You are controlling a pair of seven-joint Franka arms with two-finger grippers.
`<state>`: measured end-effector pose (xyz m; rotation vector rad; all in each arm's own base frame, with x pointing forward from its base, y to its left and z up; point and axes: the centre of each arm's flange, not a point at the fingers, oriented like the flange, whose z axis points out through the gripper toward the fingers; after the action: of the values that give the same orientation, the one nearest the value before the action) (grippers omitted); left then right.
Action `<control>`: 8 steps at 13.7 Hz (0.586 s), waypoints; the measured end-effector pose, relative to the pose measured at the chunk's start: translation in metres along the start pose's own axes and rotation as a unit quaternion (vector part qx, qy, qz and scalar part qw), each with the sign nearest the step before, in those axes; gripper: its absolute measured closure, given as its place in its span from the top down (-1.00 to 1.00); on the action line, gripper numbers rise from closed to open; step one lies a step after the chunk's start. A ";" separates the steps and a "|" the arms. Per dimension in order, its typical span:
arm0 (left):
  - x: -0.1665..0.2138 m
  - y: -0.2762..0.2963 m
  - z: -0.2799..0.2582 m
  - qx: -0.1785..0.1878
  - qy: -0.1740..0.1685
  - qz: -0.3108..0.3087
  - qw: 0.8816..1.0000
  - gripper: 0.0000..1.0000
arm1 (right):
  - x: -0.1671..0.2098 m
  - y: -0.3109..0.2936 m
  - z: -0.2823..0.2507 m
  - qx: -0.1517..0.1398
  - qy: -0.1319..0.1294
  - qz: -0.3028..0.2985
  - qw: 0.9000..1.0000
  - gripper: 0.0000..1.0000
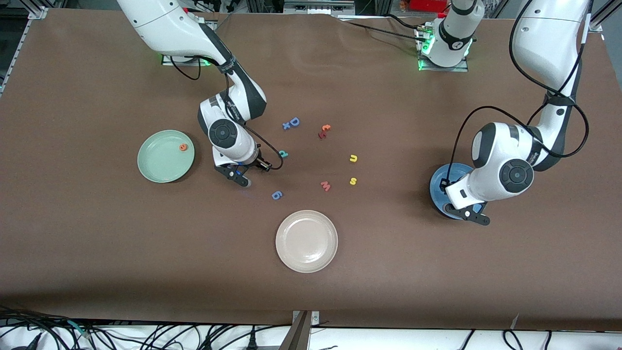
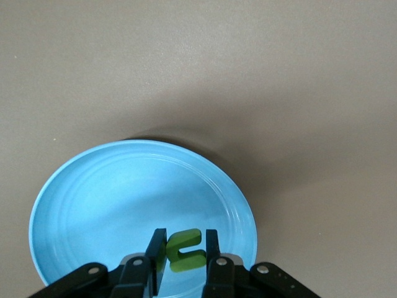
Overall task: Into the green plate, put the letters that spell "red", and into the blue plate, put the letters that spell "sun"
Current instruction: 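Drop the green u on the blue plate while the right gripper grasps teal r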
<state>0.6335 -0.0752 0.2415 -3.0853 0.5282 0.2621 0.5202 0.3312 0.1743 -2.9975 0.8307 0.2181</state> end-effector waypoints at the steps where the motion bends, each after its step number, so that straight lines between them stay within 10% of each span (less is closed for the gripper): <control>1: 0.000 0.001 0.001 0.000 -0.001 0.003 1.000 -0.41 | 0.000 0.000 0.000 0.000 0.000 0.000 1.000 -0.18; 5: 0.000 0.001 0.004 -0.001 -0.003 0.013 1.000 -0.34 | 0.000 -0.001 -0.001 0.001 0.000 -0.001 1.000 -0.46; 8: -0.001 -0.001 0.006 -0.002 -0.005 0.013 1.000 0.17 | -0.001 -0.001 -0.001 0.001 0.000 0.000 1.000 -0.46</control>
<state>0.6322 -0.0738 0.2359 -3.0806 0.5672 0.2782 0.5206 0.3325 0.1755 -2.9958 0.8304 0.2158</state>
